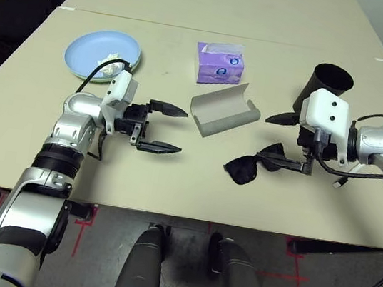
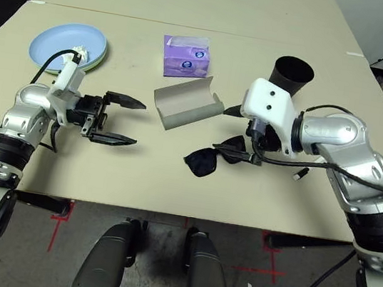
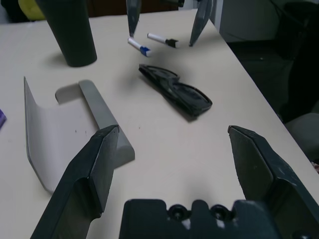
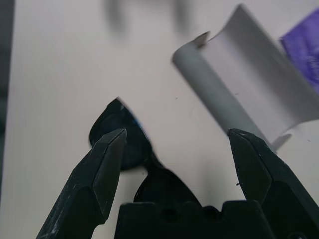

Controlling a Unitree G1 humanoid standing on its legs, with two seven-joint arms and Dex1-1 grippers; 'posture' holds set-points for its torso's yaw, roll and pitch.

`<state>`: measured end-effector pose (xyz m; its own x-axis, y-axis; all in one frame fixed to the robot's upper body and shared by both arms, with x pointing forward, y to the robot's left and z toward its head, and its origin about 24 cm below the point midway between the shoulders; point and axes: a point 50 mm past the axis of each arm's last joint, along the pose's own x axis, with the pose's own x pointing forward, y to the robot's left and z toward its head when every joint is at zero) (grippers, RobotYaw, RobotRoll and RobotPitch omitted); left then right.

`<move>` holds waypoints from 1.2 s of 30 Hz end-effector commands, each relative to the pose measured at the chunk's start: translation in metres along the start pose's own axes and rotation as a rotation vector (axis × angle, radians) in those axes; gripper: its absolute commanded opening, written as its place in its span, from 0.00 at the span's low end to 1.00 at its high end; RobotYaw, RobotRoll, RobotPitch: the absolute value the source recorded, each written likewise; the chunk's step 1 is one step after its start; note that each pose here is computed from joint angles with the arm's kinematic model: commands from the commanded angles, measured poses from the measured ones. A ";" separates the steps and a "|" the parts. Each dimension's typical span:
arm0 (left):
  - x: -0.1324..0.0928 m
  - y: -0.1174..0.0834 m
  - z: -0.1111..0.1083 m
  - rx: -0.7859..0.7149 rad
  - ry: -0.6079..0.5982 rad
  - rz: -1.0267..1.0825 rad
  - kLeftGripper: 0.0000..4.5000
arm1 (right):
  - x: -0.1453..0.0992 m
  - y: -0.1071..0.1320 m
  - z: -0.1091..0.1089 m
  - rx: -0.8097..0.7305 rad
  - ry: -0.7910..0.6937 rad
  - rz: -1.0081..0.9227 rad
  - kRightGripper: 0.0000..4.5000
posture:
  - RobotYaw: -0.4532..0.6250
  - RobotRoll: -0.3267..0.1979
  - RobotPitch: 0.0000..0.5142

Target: Organize and tidy the items on the table.

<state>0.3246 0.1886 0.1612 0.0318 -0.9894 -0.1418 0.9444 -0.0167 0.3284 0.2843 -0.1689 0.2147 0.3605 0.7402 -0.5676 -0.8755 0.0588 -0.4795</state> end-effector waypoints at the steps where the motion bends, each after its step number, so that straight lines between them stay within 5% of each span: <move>1: 0.005 -0.001 0.002 0.023 -0.036 -0.016 0.99 | 0.003 0.004 0.002 -0.097 0.077 0.054 1.00 | 0.51 0.62 0.46; 36: 0.015 -0.010 -0.003 -0.005 -0.064 -0.045 0.99 | 0.024 0.002 0.011 -0.471 0.392 0.226 1.00 | 0.53 0.62 0.44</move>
<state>0.3188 0.1766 0.1574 -0.0162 -0.9963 -0.0849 0.9434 -0.0434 0.3288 0.2877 -0.1455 0.2071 0.3592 0.4227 -0.8321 -0.7453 -0.4066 -0.5283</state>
